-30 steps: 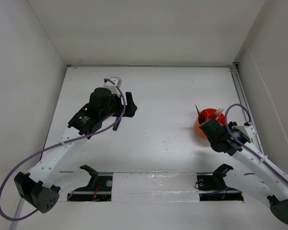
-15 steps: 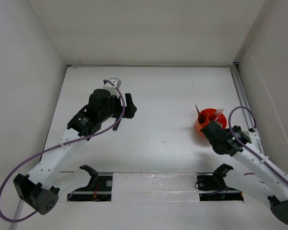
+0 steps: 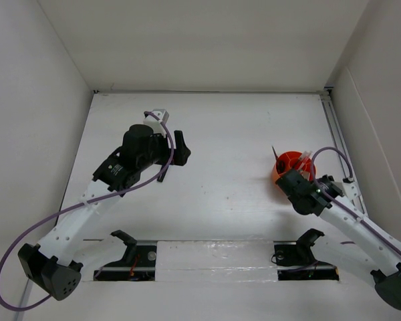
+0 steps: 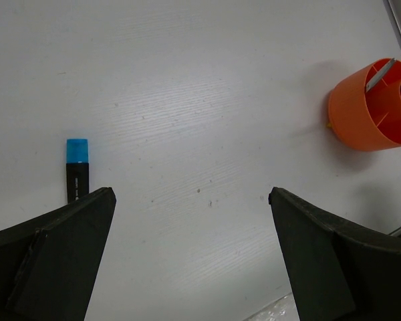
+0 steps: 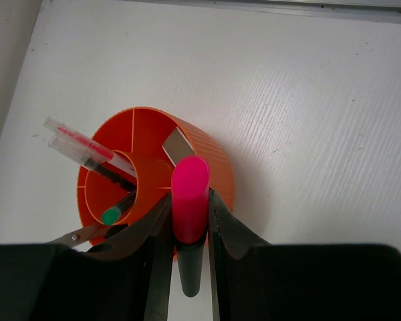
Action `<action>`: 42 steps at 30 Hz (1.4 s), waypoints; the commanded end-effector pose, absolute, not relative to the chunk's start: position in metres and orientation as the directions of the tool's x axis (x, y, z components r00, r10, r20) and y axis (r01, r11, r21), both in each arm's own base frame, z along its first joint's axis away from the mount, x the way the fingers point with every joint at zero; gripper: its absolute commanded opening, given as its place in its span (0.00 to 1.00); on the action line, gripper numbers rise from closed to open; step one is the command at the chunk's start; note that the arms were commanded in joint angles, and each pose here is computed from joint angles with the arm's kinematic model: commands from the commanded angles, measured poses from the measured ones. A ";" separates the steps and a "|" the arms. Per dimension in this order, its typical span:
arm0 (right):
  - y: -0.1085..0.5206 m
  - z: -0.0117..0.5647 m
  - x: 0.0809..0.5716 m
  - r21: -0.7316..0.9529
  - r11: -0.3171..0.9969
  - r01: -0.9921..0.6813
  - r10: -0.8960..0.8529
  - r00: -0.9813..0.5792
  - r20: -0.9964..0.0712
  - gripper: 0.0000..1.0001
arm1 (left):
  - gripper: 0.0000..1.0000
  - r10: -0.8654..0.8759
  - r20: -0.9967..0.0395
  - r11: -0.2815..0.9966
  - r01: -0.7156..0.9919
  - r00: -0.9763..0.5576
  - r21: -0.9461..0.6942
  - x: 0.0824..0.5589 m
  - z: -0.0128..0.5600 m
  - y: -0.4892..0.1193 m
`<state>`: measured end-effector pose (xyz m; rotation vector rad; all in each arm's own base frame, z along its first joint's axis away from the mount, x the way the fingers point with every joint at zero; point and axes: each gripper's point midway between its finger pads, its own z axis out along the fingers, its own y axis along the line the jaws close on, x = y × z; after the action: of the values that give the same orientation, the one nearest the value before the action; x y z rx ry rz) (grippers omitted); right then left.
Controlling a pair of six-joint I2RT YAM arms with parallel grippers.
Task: Sort the stationery into containers
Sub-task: Place the stationery into the container
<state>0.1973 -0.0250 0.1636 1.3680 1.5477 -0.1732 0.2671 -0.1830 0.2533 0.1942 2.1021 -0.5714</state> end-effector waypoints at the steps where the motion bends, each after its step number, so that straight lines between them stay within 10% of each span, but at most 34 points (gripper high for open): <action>1: -0.028 0.180 0.211 0.768 0.077 0.636 0.721 0.496 -0.484 0.00 | 1.00 -0.087 -0.847 0.864 0.383 -0.525 -0.326 0.266 0.265 -0.186; 42: -0.028 0.170 0.231 0.895 -0.061 0.443 0.695 0.663 -0.280 0.00 | 1.00 -0.078 -0.850 0.850 0.410 -0.522 -0.330 0.262 0.268 -0.188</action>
<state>0.2163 -0.0271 0.1504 1.3559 1.4034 -0.1148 0.2635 -0.1860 0.2558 0.2159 2.0963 -0.5973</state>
